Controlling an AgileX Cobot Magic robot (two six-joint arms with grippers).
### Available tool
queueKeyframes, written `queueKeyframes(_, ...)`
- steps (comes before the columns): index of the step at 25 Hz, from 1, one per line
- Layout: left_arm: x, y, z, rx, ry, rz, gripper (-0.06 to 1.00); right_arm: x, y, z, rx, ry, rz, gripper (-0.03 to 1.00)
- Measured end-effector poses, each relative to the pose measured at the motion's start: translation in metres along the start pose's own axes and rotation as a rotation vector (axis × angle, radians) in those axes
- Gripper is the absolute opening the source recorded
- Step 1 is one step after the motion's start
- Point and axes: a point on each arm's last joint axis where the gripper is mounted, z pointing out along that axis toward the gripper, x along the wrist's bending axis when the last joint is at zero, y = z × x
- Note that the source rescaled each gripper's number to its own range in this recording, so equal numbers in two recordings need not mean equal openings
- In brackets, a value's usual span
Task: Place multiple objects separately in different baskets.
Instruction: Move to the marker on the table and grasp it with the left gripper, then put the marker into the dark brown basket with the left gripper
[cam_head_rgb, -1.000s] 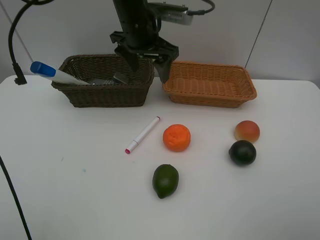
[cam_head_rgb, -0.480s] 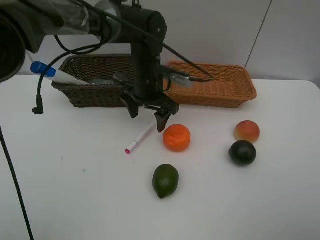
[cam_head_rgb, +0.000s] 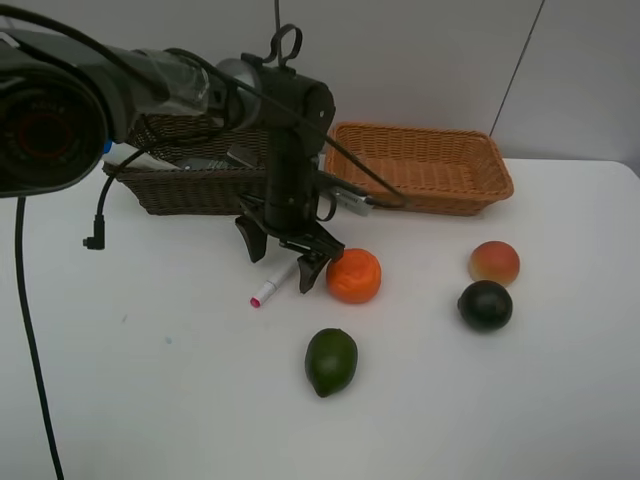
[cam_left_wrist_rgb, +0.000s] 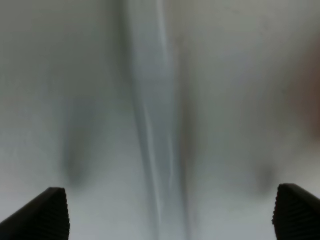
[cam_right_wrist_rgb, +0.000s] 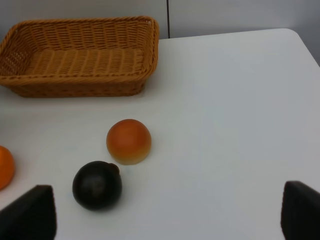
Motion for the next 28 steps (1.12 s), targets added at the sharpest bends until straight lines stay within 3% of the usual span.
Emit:
queueKeyframes(5,0.001,0.001,0.004,-0.006,0.006,0.002,0.99,0.0,0.0,0.0,0.0,0.0,0.0,0.99)
queueKeyframes(7,0.001,0.001,0.004,-0.007,0.006,0.002,0.91,0.0,0.0,0.0,0.0,0.0,0.0,0.99)
queueKeyframes(10,0.001,0.001,0.004,-0.007,0.006,0.0,0.59,0.0,0.0,0.0,0.0,0.0,0.0,0.99)
queueKeyframes(14,0.001,-0.001,0.004,0.022,0.007,0.002,0.02,0.0,0.0,0.0,0.0,0.0,0.0,0.99)
queueKeyframes(22,0.001,-0.002,-0.001,0.012,0.007,0.021,0.01,0.0,0.0,0.0,0.0,0.0,0.0,0.99)
queueKeyframes(25,0.001,-0.006,-0.027,-0.047,0.006,0.021,0.01,0.0,0.0,0.0,0.0,0.0,0.0,0.99)
queueKeyframes(28,0.0,-0.016,-0.074,-0.168,0.005,0.021,0.01,0.0,0.0,0.0,0.0,0.0,0.0,0.99)
